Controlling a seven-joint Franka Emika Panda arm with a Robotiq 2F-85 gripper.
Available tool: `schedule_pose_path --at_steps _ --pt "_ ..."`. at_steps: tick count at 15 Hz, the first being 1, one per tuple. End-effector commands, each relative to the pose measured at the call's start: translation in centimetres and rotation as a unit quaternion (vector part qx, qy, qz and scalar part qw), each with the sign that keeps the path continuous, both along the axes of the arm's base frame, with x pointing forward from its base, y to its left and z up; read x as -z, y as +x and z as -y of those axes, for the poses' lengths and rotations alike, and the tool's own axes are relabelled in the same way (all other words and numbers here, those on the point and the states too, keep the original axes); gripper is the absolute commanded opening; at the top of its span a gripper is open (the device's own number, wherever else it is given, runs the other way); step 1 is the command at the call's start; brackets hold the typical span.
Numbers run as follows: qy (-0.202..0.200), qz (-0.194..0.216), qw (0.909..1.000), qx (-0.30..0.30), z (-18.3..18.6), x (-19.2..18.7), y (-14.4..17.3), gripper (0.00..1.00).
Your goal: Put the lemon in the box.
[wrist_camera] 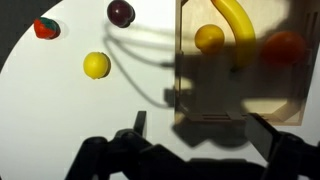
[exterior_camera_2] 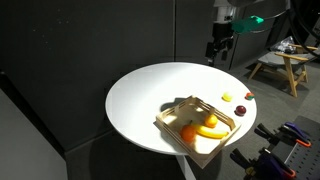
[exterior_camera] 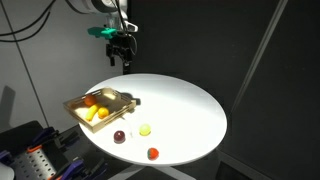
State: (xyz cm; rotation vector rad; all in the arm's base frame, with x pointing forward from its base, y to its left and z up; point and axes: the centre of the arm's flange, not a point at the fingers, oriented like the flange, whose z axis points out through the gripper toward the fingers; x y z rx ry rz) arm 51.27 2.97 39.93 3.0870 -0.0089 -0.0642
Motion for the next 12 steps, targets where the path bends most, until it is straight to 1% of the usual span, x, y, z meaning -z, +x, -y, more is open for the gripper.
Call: schedule_pose_path --at_steps 1,3,9,12 --pt "0.002 -0.005 0.9995 0.031 1.5 0.9 2.5 1.0" --pt "0.003 -0.012 0.9989 0.046 2.6 1.1 2.6 1.0" --pt "0.0 -0.01 0.9951 0.098 6.3 1.6 2.1 1.0" --pt "0.002 -0.012 0.9936 0.112 8.1 2.5 1.9 1.0"
